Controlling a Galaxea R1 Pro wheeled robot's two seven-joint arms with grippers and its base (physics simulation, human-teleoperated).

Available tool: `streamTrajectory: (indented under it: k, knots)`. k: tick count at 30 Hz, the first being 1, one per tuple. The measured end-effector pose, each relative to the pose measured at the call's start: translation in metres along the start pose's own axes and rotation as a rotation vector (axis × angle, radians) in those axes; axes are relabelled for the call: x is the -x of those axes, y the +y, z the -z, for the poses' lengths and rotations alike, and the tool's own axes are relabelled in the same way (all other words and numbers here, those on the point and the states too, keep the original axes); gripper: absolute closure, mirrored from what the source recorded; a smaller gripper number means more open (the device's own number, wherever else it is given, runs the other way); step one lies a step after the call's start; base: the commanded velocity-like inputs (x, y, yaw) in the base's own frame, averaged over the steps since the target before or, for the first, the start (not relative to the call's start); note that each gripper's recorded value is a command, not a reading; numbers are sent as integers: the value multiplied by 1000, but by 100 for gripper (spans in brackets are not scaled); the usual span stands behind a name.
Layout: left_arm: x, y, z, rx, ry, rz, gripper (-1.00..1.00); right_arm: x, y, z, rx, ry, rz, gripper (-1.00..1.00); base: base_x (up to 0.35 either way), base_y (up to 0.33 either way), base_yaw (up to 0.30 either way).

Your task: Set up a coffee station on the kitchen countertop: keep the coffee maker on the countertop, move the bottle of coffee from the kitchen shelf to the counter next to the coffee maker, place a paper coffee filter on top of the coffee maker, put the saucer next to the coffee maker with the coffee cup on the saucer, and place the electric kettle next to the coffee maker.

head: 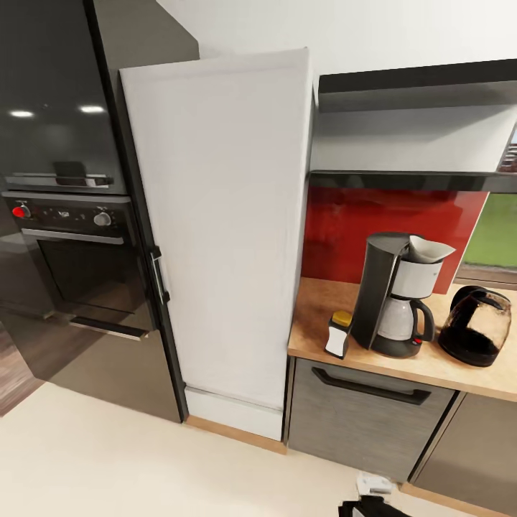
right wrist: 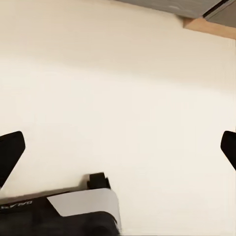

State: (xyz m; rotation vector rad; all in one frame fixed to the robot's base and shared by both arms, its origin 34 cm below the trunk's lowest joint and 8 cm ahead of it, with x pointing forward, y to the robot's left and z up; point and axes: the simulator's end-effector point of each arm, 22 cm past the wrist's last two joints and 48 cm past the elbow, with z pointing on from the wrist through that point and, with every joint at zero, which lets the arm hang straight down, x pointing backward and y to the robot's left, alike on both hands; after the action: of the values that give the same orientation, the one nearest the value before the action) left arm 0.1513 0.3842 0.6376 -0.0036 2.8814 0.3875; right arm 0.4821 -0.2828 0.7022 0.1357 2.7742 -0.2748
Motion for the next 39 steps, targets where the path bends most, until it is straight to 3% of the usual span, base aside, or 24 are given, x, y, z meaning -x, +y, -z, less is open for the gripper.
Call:
streamTrajectory:
  k: [4, 9, 24, 28, 39]
  knots:
    - [-2, -1, 0, 0, 5, 4, -100, -26, 12, -3, 127, 51, 11, -100, 0, 0, 0]
    - [-3, 0, 0, 5, 9, 8, -100, -43, -6, -8, 162, 77, 8, -100, 0, 0, 0]
    - [-28, -2, 4, 4, 59, 17, -100, -46, -6, -8, 181, 78, 15, -100, 0, 0, 0]
    - [-29, -3, 5, 14, 66, 75, -100, -47, -5, -8, 183, 79, 15, -100, 0, 0, 0]
    - [-29, -2, 5, 19, 62, 101, -100, -46, -7, -8, 180, 78, 11, -100, 0, 0, -138]
